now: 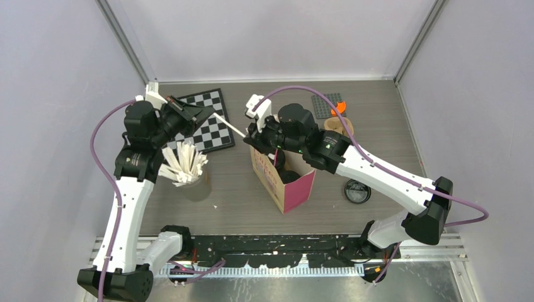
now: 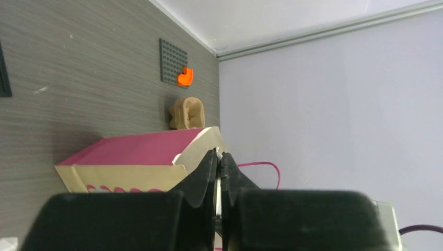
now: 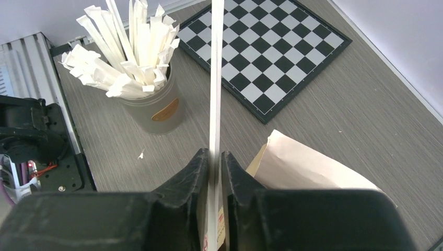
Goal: Pack the takeout coffee
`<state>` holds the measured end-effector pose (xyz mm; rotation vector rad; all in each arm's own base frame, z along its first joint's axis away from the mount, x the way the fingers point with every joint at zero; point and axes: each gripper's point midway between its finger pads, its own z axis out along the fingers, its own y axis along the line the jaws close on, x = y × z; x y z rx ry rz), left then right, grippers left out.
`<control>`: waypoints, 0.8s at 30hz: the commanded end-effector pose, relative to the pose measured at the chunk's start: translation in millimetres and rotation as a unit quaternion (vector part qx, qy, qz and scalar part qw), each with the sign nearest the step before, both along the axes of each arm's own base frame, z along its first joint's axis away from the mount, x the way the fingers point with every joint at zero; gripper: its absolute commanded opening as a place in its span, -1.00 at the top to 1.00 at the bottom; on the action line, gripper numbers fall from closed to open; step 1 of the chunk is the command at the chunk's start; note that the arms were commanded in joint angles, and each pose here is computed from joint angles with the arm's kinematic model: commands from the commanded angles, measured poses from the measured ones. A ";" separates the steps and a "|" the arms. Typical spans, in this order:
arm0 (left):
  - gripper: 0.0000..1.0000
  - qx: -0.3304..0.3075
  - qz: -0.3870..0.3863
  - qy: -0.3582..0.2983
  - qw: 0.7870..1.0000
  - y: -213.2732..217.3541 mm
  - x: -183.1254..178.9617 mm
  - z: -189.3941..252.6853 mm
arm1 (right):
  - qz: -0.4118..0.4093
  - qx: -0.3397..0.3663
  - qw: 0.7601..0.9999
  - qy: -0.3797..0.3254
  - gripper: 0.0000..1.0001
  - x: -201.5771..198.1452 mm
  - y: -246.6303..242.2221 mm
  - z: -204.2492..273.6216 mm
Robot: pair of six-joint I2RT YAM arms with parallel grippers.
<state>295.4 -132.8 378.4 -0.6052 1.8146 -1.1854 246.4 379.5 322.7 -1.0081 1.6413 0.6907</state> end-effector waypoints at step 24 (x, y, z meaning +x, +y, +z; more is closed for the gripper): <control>1.00 0.168 0.059 -0.047 0.983 39.8 -17.1 30.9 | 0.018 0.240 0.933 0.266 -0.19 -52.7 38.4 80.5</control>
